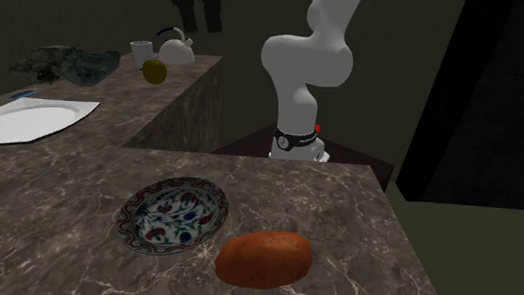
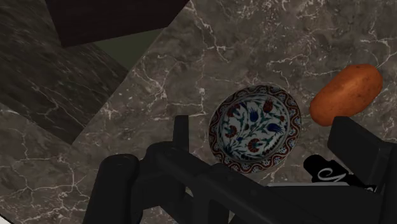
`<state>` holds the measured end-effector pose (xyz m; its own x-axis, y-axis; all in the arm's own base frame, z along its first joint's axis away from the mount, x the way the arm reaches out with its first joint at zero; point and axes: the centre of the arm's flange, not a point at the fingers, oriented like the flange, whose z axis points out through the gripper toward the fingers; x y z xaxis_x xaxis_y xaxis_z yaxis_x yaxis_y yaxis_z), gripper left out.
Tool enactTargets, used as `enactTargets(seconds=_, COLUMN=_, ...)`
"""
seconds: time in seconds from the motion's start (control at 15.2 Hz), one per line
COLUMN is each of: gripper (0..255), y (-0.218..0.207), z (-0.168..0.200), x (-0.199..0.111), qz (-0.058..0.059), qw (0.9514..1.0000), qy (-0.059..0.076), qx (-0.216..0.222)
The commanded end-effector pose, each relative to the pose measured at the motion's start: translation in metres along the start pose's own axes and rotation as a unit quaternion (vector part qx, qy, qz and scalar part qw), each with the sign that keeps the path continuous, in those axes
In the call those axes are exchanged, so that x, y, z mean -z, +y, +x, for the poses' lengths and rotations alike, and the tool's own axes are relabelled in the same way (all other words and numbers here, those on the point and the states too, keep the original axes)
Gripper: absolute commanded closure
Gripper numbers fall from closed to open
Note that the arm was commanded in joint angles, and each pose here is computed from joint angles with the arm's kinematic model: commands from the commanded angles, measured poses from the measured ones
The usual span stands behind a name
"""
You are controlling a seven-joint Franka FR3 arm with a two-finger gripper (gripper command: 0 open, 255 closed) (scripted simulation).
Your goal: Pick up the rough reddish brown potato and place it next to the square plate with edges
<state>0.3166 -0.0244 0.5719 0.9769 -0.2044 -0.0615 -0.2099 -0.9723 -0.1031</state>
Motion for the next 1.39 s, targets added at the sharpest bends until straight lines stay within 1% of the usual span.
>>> enactTargets(seconds=0.0, gripper=0, y=0.000, z=0.000, x=0.000, qz=0.000, qw=1.0000, qy=0.000, qx=0.000)
enactTargets(seconds=0.13, gripper=0, y=-0.024, z=-0.007, x=-0.015, qz=-0.007, qw=0.9996, qy=0.007, qx=-0.026)
enactTargets(seconds=0.33, gripper=0, y=-0.059, z=-0.015, x=-0.037, qz=-0.017, qw=0.9976, qy=0.018, qx=-0.065)
enactTargets(seconds=0.46, gripper=0, y=-0.083, z=-0.019, x=-0.053, qz=-0.024, qw=0.9953, qy=0.025, qx=-0.091)
enactTargets(seconds=0.66, gripper=0, y=-0.118, z=-0.021, x=-0.077, qz=-0.034, qw=0.9904, qy=0.036, qx=-0.129)
enactTargets(seconds=0.79, gripper=0, y=-0.142, z=-0.021, x=-0.094, qz=-0.041, qw=0.9862, qy=0.043, qx=-0.155)
enactTargets(seconds=0.99, gripper=0, y=-0.176, z=-0.018, x=-0.119, qz=-0.051, qw=0.9784, qy=0.053, qx=-0.193)
enactTargets(seconds=1.12, gripper=0, y=-0.199, z=-0.015, x=-0.136, qz=-0.057, qw=0.9723, qy=0.060, qx=-0.218)
enactTargets(seconds=1.32, gripper=0, y=-0.232, z=-0.006, x=-0.162, qz=-0.067, qw=0.9618, qy=0.070, qx=-0.256)
